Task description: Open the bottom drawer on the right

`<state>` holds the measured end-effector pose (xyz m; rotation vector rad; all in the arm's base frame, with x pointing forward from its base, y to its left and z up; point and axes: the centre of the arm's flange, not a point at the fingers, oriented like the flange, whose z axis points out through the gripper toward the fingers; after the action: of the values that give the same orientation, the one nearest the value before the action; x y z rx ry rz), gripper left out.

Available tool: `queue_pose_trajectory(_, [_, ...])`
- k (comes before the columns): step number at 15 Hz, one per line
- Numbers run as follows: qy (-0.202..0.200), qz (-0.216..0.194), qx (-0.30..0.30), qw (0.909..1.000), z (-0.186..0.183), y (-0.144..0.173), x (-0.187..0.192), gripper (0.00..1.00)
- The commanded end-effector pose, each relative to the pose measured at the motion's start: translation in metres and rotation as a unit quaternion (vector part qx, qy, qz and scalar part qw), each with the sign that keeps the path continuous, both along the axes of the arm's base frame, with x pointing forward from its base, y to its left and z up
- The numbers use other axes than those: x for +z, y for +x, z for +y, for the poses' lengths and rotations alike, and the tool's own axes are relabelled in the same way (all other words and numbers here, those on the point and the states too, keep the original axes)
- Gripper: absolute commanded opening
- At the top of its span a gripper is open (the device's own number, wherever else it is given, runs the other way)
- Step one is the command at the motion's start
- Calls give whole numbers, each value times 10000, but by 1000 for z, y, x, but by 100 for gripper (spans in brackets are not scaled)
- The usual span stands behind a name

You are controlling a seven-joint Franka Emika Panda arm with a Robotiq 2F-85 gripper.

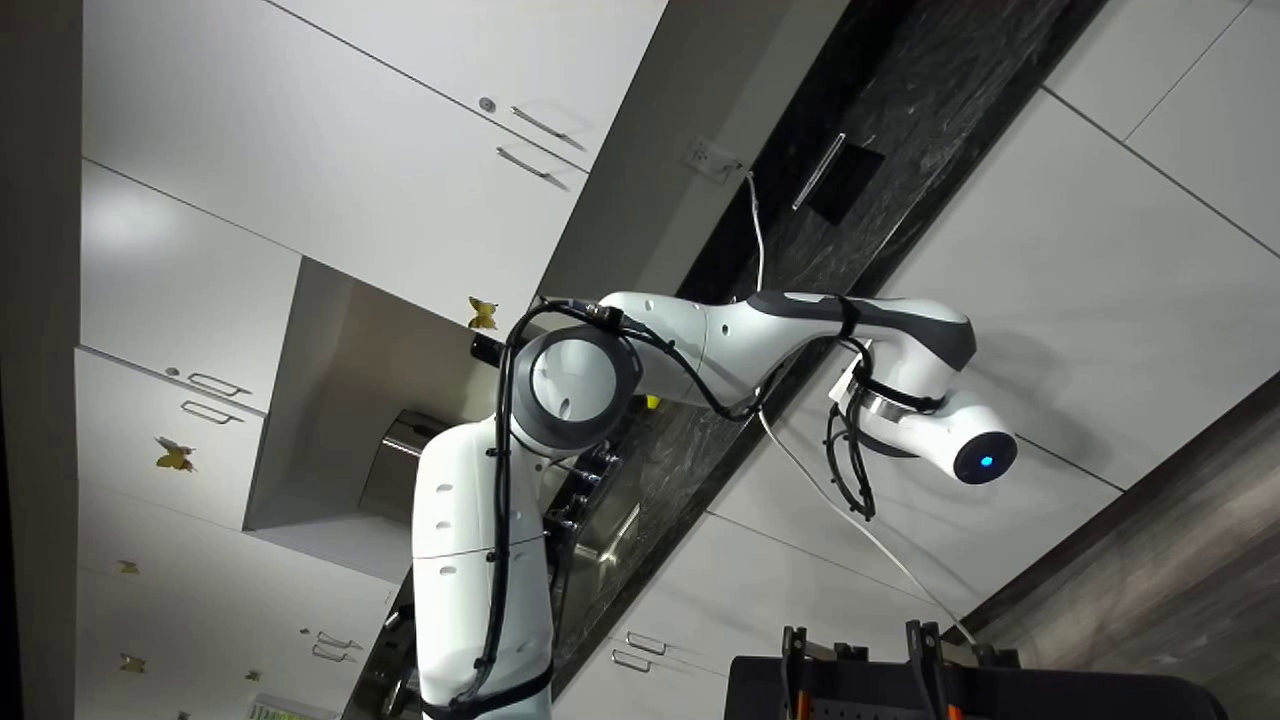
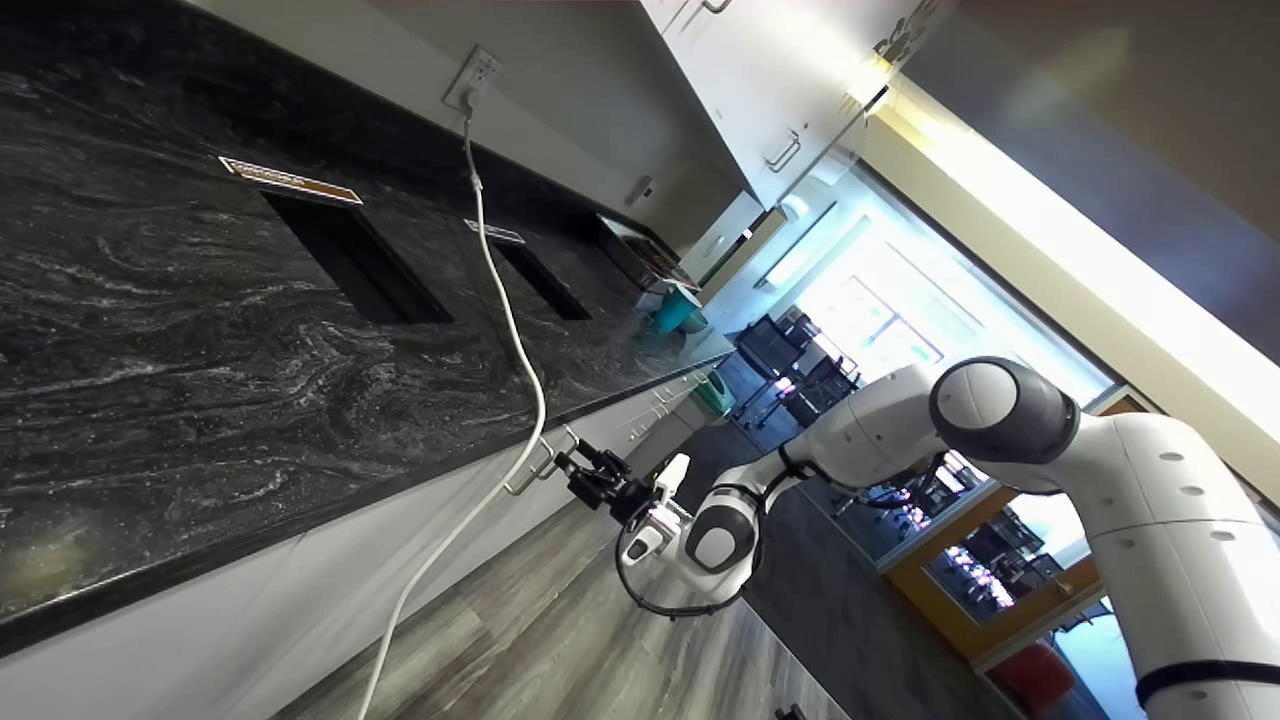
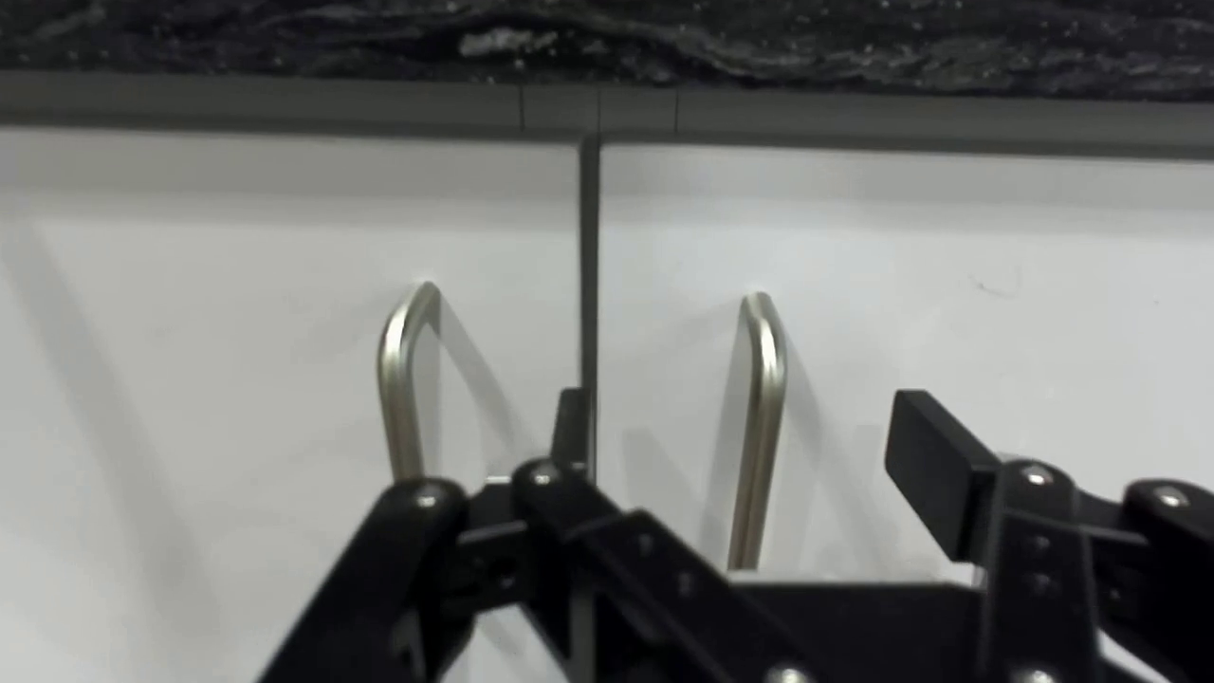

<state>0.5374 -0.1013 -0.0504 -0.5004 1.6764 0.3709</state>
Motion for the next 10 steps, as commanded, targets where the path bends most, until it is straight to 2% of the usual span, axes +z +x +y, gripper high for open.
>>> queue_pose_trajectory(1, [61,-4,-95,9999,2,12,-5,49])
queue_pose_trajectory(7, [55,-7,-75,10000,0,12,-4,5])
queue_pose_trajectory(8, [62,21,-2,10000,0,11,-3,0])
queue_pose_trajectory(10, [39,114,247,9996,1,5,-2,0])
